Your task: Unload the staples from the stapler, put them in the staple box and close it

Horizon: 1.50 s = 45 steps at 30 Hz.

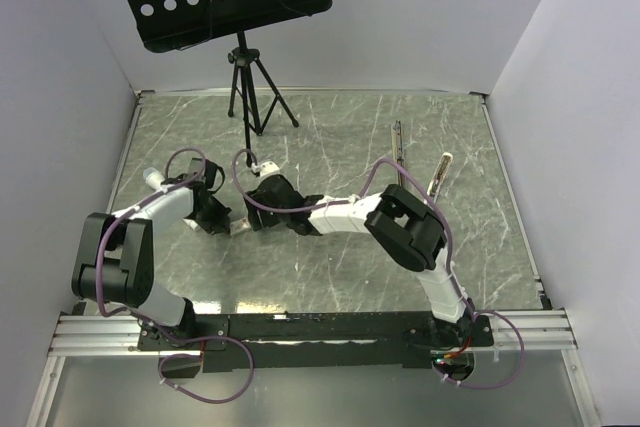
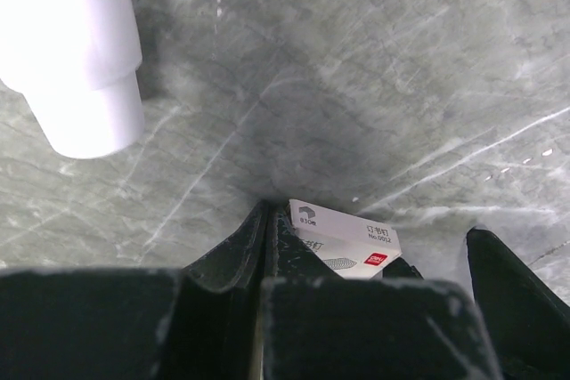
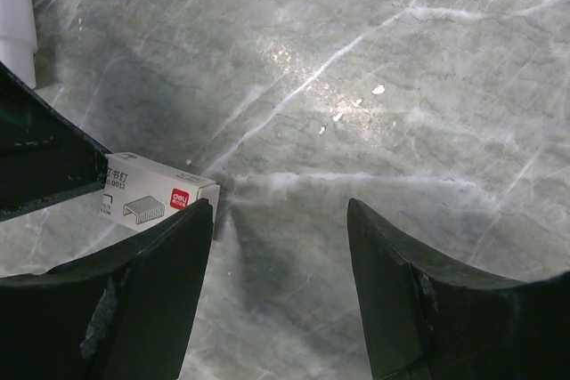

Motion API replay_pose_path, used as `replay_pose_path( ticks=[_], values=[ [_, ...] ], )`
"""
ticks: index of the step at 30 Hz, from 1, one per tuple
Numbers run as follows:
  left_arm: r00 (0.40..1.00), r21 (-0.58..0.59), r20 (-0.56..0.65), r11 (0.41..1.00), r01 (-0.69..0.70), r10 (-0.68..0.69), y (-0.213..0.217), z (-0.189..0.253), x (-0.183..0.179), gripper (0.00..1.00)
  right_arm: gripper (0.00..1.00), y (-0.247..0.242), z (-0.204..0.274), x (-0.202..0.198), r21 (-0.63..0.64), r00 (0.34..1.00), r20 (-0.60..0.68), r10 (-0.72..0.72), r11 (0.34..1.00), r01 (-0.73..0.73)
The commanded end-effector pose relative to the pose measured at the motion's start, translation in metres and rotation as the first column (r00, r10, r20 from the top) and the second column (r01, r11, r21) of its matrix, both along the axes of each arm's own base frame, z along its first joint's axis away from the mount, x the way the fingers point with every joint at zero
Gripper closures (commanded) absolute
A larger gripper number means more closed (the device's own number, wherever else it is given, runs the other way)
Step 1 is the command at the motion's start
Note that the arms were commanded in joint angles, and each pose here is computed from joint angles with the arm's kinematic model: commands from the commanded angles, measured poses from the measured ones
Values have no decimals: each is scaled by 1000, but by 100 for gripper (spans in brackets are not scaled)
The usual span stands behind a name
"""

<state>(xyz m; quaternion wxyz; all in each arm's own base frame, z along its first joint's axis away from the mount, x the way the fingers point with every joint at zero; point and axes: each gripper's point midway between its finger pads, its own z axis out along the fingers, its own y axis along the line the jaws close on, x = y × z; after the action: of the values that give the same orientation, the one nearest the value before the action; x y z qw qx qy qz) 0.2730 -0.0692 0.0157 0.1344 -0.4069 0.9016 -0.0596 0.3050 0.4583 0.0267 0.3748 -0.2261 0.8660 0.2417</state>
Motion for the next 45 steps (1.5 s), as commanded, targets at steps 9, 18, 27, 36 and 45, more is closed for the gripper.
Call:
replay_pose_path(
  ticks=[9,18,27,36,45],
  values=[
    [997,28,75,999,-28,25,1,42,-2,92,28,-44,4,-24,-90,986,-150,-76,994,63],
    [882,131,456,989,67,-120,15,131,21,92,22,-28,8,-36,-89,979,-165,-117,991,104],
    [531,229,830,972,-47,-170,46,253,-17,32,5,11,25,-47,-91,988,-128,-86,993,74],
    [504,291,848,938,-188,-162,79,263,-44,7,0,26,7,-37,-174,992,-89,-95,982,79],
    [490,271,865,922,-275,-108,93,268,-54,8,0,37,-12,-34,-246,994,-62,-87,967,69]
  ],
)
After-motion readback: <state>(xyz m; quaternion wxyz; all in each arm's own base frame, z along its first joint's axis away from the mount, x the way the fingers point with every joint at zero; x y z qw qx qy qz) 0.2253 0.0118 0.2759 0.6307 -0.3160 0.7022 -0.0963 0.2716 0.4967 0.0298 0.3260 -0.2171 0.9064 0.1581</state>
